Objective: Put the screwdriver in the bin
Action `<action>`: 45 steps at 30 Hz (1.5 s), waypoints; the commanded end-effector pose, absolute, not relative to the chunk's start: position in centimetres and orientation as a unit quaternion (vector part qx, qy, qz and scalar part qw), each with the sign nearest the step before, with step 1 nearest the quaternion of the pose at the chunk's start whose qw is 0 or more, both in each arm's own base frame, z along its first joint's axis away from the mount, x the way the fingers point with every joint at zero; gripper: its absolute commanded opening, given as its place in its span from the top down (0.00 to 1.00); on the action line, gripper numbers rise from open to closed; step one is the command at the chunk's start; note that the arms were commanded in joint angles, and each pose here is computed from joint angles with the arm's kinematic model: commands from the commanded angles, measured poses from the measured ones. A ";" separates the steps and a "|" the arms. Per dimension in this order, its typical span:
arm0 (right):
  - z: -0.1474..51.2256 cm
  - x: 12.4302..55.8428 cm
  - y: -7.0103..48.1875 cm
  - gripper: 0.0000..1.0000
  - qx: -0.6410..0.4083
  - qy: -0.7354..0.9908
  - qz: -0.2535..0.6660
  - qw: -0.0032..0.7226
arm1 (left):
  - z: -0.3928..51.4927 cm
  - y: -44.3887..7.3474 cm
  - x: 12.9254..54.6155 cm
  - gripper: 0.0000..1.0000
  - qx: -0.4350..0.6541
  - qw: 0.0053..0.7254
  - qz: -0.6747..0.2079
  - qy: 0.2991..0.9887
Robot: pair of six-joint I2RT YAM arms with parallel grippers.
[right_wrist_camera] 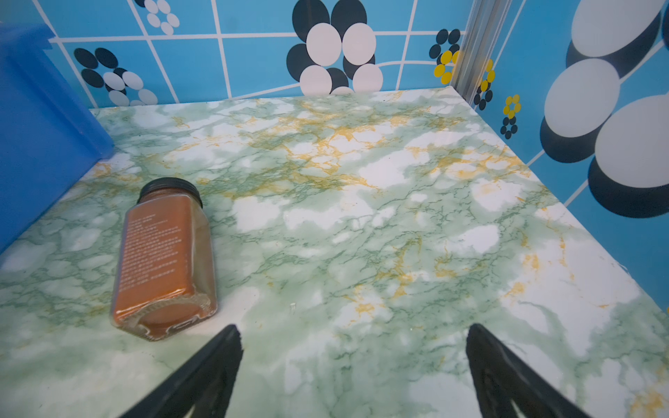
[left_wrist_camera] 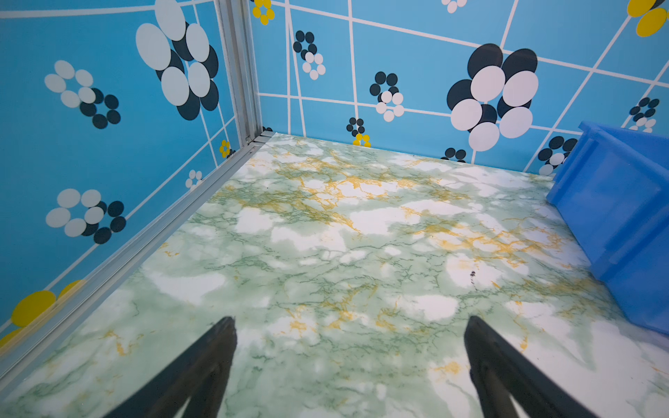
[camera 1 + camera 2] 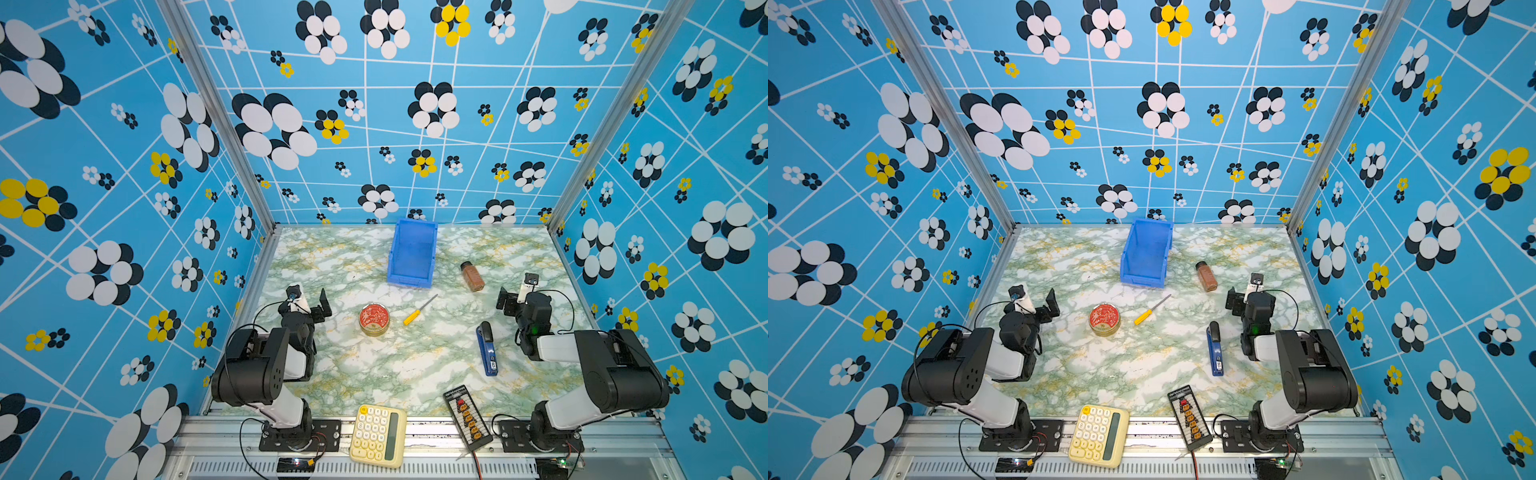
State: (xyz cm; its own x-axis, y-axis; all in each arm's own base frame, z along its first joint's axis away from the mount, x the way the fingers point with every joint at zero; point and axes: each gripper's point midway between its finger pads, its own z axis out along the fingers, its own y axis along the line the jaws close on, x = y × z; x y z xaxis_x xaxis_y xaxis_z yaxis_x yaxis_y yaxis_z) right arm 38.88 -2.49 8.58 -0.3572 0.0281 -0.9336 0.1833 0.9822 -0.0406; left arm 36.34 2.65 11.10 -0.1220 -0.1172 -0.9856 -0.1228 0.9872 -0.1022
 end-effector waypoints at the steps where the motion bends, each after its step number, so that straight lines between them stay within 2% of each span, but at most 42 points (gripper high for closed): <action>1: 9.4 39.4 -2.4 0.01 0.065 0.814 -0.071 0.573 | 10.8 3.1 36.0 0.01 -0.090 0.657 0.008 0.748; 15: 9.4 39.5 -2.4 0.01 0.065 0.814 -0.071 0.573 | 10.8 3.1 36.1 0.01 -0.087 0.657 0.007 0.749; 19: 9.6 39.5 -2.4 0.01 0.064 0.812 -0.070 0.576 | 10.5 0.9 37.4 0.01 -0.030 0.634 -0.025 0.772; 22: 10.4 39.5 -2.6 0.03 0.066 0.812 -0.075 0.575 | 10.7 1.2 37.2 0.01 -0.036 0.641 -0.018 0.766; 27: 13.3 39.0 -4.1 0.05 0.106 0.828 -0.117 0.539 | 12.0 1.1 37.3 0.01 -0.034 0.630 -0.022 0.775; 30: 15.4 38.2 -4.2 0.04 0.143 0.849 -0.122 0.494 | 13.2 0.7 37.9 0.01 -0.026 0.579 -0.032 0.815; 32: 17.1 37.8 -2.7 0.03 0.151 0.863 -0.095 0.473 | 14.2 -0.5 37.8 0.01 0.005 0.553 -0.049 0.831; 38: 20.2 35.2 7.0 0.03 0.108 0.906 0.003 0.410 | 17.3 -2.8 35.1 0.01 0.074 0.507 -0.075 0.855; 45: 17.0 33.3 18.3 0.10 0.031 0.936 0.062 0.344 | 20.3 -4.8 32.4 0.01 0.114 0.446 -0.099 0.882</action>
